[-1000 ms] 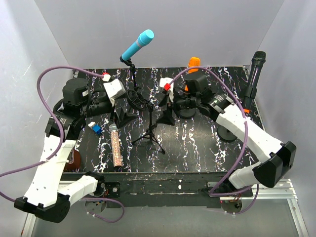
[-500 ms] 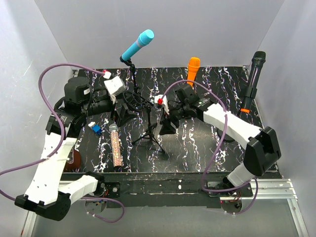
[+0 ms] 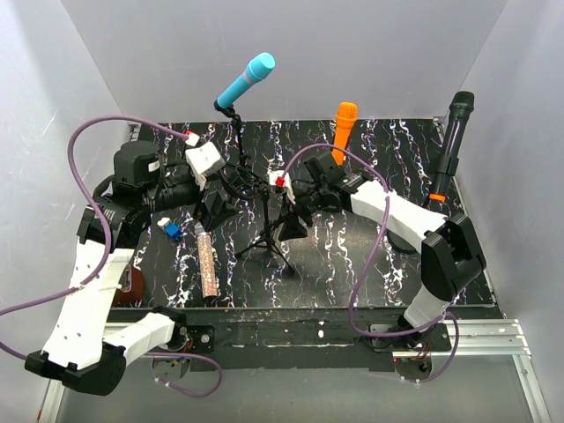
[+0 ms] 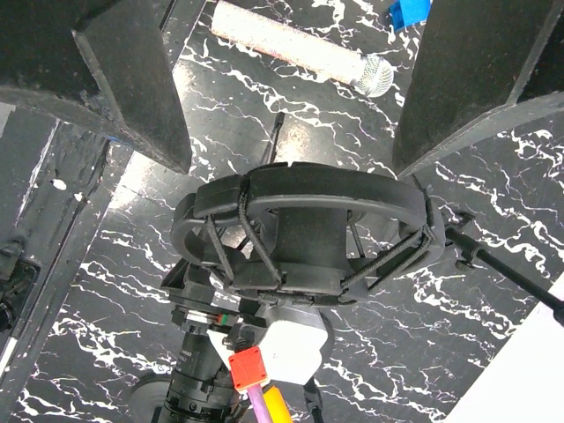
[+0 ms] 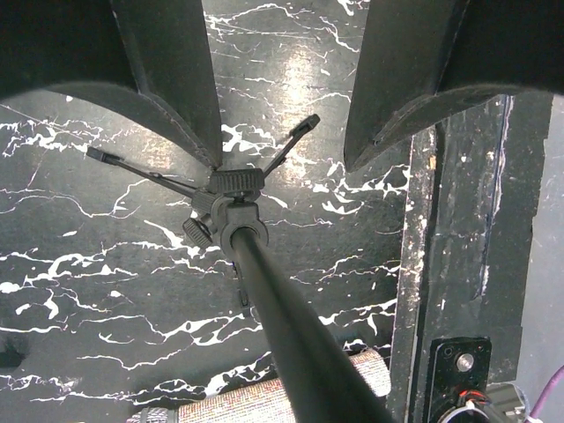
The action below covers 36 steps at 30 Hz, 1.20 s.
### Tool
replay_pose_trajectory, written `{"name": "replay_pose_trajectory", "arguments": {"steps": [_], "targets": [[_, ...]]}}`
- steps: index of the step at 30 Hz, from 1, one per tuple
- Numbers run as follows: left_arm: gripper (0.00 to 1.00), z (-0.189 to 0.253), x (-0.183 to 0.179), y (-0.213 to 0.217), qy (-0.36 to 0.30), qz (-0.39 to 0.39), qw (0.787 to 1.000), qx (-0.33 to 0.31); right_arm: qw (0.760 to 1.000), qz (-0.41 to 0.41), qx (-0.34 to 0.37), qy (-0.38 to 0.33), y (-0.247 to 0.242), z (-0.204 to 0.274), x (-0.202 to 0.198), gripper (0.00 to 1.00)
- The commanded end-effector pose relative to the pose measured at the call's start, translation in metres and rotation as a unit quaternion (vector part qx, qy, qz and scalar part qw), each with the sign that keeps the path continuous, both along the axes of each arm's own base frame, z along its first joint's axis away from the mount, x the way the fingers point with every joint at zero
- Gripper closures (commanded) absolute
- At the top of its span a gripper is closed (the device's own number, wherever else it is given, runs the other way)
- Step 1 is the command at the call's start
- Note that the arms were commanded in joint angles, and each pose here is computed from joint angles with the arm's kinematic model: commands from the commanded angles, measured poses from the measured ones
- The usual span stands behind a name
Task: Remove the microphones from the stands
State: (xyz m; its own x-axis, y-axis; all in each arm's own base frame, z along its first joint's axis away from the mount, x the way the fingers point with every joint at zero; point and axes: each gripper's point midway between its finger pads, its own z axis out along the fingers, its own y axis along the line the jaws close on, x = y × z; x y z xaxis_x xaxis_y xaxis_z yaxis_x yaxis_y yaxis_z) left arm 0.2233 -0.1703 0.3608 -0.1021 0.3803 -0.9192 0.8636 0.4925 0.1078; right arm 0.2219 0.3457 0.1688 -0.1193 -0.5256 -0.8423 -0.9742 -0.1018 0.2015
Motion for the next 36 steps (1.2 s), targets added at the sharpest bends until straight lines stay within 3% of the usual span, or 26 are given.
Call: {"name": "replay_pose_trajectory", "arguments": {"steps": [1, 7, 13, 23, 27, 32, 36], "targets": [[0.02, 0.011, -0.001, 0.008, -0.023, 0.008, 1.0, 0.015, 0.999, 0.009, 0.041, -0.018, 0.012, 0.021, 0.012, 0.37], [0.02, 0.024, -0.006, 0.006, -0.044, -0.027, 0.998, 0.031, 0.998, -0.005, 0.062, 0.021, 0.014, 0.028, 0.022, 0.39], [0.02, 0.024, -0.013, -0.002, -0.016, -0.065, 0.997, 0.034, 0.996, 0.016, 0.07, 0.047, 0.017, 0.03, 0.018, 0.44], [0.02, 0.033, 0.0, -0.006, -0.033, -0.063, 0.997, 0.03, 0.996, 0.016, 0.061, 0.056, 0.017, 0.019, 0.02, 0.53], [0.02, 0.036, 0.005, -0.009, -0.034, -0.061, 0.997, 0.023, 0.997, 0.016, 0.056, 0.052, 0.017, 0.015, 0.021, 0.66], [0.02, 0.035, 0.008, -0.014, -0.026, -0.06, 0.998, 0.008, 0.999, -0.004, 0.051, 0.017, 0.016, 0.011, 0.028, 0.93], [0.02, 0.031, 0.015, -0.012, -0.02, -0.032, 0.999, -0.002, 0.995, -0.013, 0.062, -0.081, 0.018, 0.007, 0.03, 0.99]]}}
